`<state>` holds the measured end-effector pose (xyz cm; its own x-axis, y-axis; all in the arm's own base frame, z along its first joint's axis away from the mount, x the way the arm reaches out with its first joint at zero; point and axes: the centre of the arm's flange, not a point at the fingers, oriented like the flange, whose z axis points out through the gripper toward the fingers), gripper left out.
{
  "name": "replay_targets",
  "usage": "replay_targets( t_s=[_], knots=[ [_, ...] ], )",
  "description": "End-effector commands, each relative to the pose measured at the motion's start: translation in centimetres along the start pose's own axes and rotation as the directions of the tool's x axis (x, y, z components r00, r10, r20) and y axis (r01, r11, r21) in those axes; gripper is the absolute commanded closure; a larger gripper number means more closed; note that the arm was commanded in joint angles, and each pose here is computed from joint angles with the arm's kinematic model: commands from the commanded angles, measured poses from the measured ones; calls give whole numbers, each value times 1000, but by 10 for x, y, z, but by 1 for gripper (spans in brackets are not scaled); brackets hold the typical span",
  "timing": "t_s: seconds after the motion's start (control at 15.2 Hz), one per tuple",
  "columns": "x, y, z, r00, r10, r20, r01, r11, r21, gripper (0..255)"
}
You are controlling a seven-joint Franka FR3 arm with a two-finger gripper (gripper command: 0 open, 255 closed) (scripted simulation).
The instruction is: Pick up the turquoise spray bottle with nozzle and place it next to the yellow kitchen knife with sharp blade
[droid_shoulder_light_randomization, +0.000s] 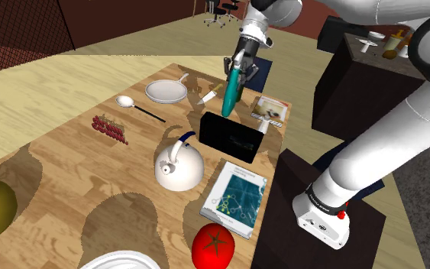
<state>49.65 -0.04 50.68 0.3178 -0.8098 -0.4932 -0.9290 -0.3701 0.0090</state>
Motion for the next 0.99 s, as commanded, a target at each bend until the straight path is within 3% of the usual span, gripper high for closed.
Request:
replay_targets(
  t_s=[0.0, 0.92],
  knots=[
    [28, -4, -2, 1000, -1, 0, 1, 1000, 0, 255],
    [211, -31, -10, 1000, -1, 0, 1, 1000, 0, 255]
  ],
)
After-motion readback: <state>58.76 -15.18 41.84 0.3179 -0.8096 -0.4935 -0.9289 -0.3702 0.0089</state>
